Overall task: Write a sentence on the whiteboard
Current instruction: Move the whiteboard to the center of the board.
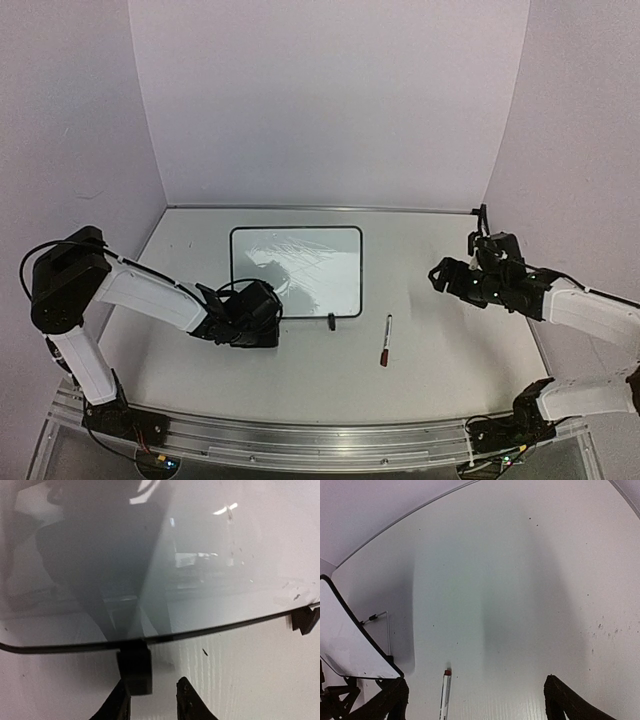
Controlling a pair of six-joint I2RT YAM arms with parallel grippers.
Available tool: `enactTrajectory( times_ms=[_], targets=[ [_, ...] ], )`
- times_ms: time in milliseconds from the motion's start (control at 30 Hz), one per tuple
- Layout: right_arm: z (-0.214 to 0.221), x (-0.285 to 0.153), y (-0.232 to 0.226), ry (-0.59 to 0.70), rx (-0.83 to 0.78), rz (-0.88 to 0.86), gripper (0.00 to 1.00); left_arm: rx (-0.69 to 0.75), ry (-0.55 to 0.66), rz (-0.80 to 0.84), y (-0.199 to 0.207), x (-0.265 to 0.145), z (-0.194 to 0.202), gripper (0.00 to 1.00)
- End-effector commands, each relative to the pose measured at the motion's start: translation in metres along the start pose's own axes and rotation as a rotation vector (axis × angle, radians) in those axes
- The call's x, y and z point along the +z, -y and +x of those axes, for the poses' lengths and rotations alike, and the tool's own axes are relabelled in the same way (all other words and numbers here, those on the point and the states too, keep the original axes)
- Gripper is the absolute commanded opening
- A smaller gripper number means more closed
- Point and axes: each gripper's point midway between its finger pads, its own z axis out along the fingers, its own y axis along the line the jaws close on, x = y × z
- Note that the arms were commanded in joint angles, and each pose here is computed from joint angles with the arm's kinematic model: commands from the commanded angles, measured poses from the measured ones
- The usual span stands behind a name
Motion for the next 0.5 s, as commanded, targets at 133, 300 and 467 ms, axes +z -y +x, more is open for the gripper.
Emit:
enactTrajectory(
  times_ms=[133,300,467],
  targets=[
    [0.027,0.008,-0.026,-0.087,-0.040,0.134,0.83,-0.011,-0.042,0.089,0.004,-0.031,0.009,0.61],
    [0.050,0.022,-0.047,-0.166,-0.083,0.149,0.74,0.006,0.012,0.133,0.000,-0.062,-0.003,0.79],
    [0.076,0.042,-0.061,-0.256,-0.086,0.151,0.65,0.109,0.071,0.167,0.002,-0.103,-0.026,0.90]
  ],
)
